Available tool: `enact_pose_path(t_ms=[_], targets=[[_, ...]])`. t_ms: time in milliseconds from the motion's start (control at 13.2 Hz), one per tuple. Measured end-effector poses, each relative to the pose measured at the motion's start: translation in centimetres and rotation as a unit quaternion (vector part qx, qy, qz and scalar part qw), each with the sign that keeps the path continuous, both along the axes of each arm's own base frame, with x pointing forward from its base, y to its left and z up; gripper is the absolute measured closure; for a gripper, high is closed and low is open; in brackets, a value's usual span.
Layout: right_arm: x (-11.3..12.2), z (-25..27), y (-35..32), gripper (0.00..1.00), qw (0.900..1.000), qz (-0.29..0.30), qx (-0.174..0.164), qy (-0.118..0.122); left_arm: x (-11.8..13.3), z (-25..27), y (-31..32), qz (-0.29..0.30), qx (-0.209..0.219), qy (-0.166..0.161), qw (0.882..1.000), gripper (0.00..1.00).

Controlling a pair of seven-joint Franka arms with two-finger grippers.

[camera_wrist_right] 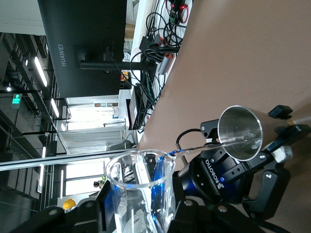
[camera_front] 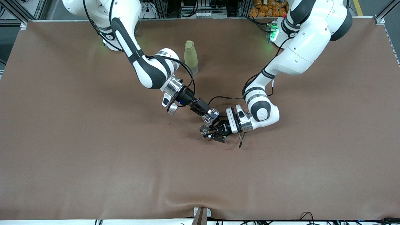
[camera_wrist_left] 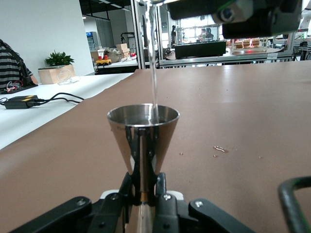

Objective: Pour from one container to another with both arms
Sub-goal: 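Tilt the beaker with the right gripper, pouring liquid into the jigger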

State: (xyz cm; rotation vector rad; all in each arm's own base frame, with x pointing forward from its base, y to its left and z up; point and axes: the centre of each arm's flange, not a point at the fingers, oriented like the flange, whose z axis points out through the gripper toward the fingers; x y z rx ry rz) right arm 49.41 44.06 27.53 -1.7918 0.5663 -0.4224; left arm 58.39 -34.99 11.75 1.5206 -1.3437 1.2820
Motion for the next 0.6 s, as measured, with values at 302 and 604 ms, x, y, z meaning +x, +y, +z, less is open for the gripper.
enact_pose_path(t_ms=[302,604], targets=[[0.05,0.14,0.12,0.49,1.0,-0.009,0.014,0.009,0.04,-0.03,0.08,0.0,0.001,0.0,1.0,0.79],[0.02,0.14,0.15,0.49,0.999,-0.015,0.026,0.027,-0.03,-0.02,-0.04,0.0,0.0,0.0,1.0,0.79]])
